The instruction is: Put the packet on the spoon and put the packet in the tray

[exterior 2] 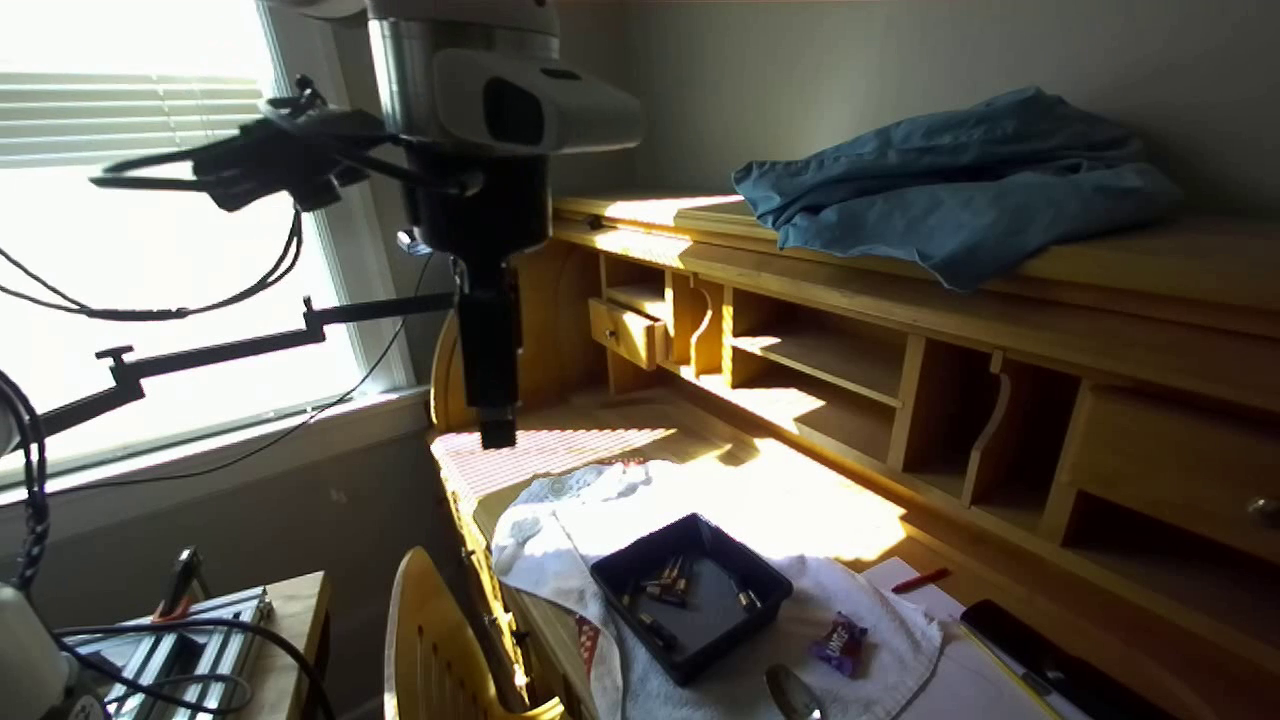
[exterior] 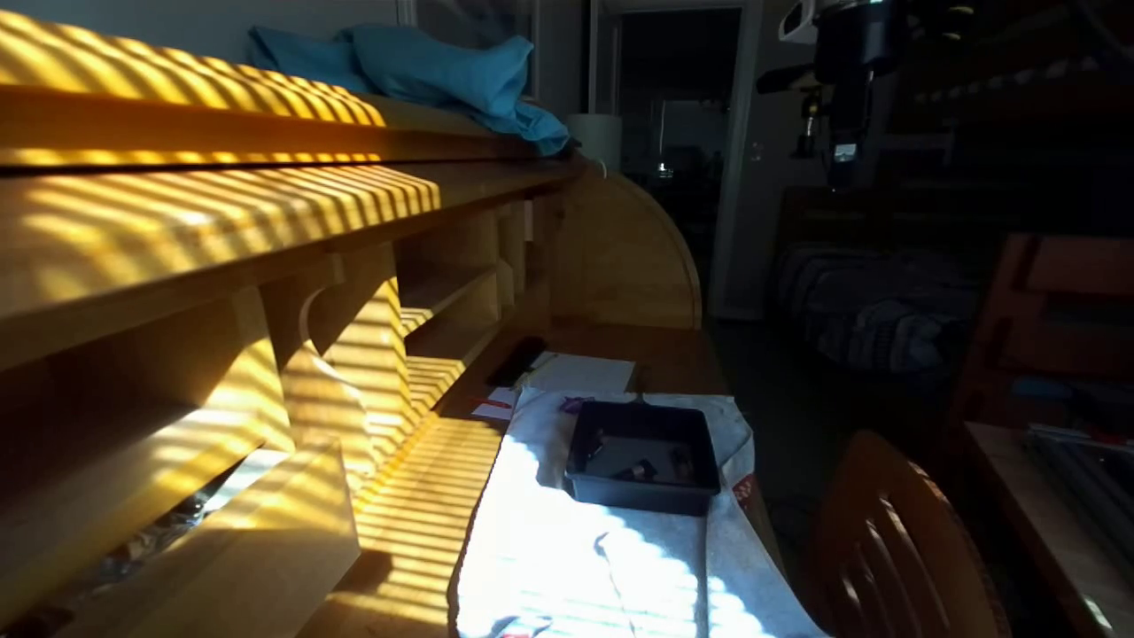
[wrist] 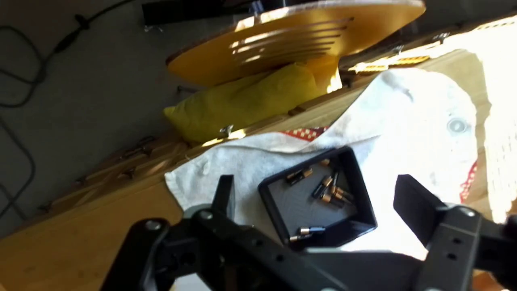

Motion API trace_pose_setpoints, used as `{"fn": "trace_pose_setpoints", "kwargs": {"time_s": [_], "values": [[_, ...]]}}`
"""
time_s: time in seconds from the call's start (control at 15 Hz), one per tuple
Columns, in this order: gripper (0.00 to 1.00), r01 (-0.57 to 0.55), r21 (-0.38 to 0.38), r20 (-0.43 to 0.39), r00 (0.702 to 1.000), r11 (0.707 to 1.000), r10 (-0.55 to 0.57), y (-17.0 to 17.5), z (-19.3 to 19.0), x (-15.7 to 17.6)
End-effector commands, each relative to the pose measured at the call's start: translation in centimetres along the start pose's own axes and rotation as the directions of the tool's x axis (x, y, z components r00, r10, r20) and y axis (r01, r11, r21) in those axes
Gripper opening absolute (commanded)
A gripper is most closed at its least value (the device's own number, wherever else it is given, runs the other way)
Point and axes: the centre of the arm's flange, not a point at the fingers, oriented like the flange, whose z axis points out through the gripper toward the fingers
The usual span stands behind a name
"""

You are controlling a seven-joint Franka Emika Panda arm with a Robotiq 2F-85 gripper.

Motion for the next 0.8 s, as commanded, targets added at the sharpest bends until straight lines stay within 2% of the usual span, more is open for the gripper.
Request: {"fn": "trace_pose_setpoints", "kwargs": {"time_s": [0.0,0.07,0.13,0.53,0.73], "values": [[1.0,0.001,-0.073,-0.098,0.995,0.997,-0.008,1.1,1.3,3.4],[1.0,-0.027,-0.089,-0.119,0.993,0.996,0.016,1.2,1.5,4.2],[1.0,-0.003,-0.045,-0.09,0.996,0.999,-0.001,0.8,0.9,2.5],[1.0,-0.008,-0.057,-0.105,0.995,0.998,0.002,1.0,1.8,3.7],[1.0,0.021,-0.015,-0.096,0.995,1.0,-0.023,3.3,2.2,6.7]]}}
